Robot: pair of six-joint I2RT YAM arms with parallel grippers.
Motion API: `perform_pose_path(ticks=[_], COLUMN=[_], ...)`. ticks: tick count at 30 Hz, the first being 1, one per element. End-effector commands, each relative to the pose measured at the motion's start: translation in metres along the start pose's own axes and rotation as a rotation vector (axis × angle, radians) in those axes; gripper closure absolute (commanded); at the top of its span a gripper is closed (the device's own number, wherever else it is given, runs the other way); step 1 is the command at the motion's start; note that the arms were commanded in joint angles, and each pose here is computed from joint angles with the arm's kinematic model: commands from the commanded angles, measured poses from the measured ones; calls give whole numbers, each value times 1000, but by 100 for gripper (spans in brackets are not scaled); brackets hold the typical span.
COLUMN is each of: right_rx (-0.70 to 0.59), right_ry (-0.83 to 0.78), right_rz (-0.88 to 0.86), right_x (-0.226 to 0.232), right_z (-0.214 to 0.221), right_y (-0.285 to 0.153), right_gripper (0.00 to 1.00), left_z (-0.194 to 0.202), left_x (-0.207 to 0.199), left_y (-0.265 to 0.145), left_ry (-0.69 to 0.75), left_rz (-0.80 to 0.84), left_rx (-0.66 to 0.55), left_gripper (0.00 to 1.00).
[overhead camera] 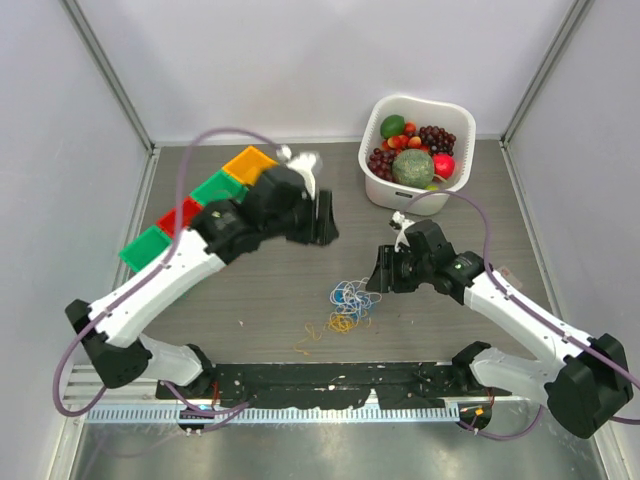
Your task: Untangle the cables
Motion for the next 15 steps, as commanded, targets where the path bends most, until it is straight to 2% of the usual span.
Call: perform_pose_path(ticks=[1,5,9,15], right_rx=[14,39,91,110], right_ry=[-44,-67,-56,-67], right_rz=[-189,-202,-194,-194], right_x=[21,25,27,38], right_z=[6,11,14,13], right_y=[-8,-3,8,23], right_gripper=[50,47,46,46], left_z=[95,163,208,234], left_x=[56,79,106,115], left_y=[11,22,31,56], left_ry=[-61,-177,-221,-255], left_rz=[-81,-84,-211,-226], left_rx=[247,457,630,723], left_gripper=[36,29,27,33])
Point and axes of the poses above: each gripper's point midway between its finger pads, its own y axis out along the fingers, its own x axis along the line the jaws close on, z = x × y, the point moved 5 cm from there along -y, back along the fingers, and after that the axes turned 6 degrees about -y, right-handed, at the moved point
